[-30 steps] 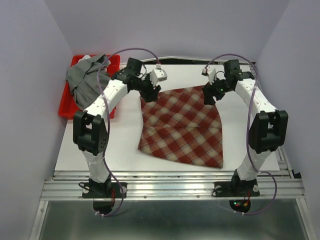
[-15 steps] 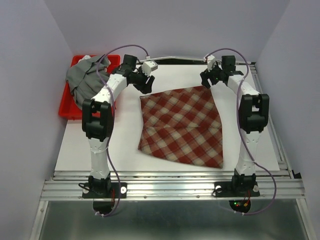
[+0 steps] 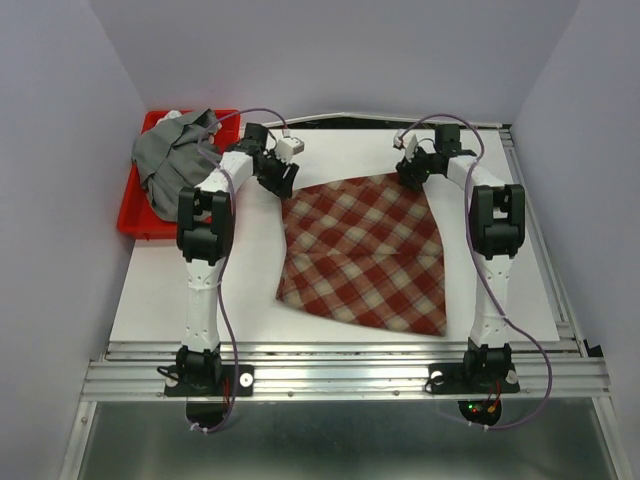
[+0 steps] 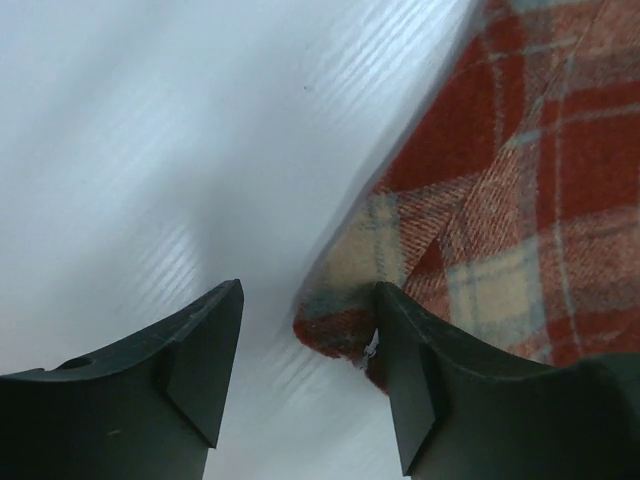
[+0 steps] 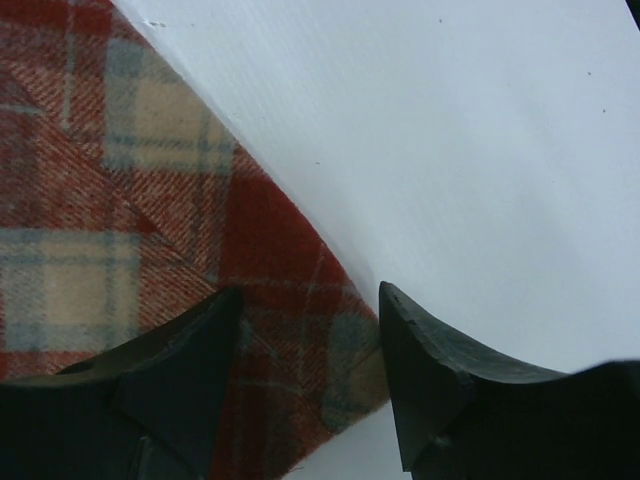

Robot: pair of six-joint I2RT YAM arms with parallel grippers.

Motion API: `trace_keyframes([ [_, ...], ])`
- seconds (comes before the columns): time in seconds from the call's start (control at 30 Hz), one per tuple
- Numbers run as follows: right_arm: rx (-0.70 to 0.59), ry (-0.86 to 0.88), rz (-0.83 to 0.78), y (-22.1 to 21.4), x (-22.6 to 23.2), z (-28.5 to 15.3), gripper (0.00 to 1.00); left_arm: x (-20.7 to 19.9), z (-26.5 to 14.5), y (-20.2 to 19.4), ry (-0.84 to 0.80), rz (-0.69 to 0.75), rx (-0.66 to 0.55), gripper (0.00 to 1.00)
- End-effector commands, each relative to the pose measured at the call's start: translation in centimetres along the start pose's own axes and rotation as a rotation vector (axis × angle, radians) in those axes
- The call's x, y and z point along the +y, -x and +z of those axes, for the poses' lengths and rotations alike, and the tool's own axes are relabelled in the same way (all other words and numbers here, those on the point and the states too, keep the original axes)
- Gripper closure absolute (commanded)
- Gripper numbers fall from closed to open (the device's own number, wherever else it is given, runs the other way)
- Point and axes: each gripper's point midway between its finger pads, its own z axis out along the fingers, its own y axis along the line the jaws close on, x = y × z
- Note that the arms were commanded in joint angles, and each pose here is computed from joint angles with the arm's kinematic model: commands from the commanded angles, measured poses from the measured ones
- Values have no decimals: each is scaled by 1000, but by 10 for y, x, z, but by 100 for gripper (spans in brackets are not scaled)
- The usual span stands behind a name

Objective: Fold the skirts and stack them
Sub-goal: Fold the skirt

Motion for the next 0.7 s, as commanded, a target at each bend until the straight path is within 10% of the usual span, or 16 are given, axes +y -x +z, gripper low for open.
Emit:
trace_keyframes([
  [0.0, 45, 22, -44, -15, 3, 5, 41, -3, 1, -13, -2, 24, 41, 37],
  [0.17, 49, 26, -54, -17, 3, 7, 50, 5, 10, -23, 22, 20, 82, 49],
  [0.4, 34, -4, -78, 0, -5, -7, 99, 3, 3, -16, 1, 70, 72, 92],
  [0.6, -7, -112, -108, 41, -34, -33, 98, 6, -24, 19, 50, 114, -7, 100],
  [0.67, 5, -118, -129, 45, -38, -39, 65, 7, -29, 24, 58, 123, -13, 100],
])
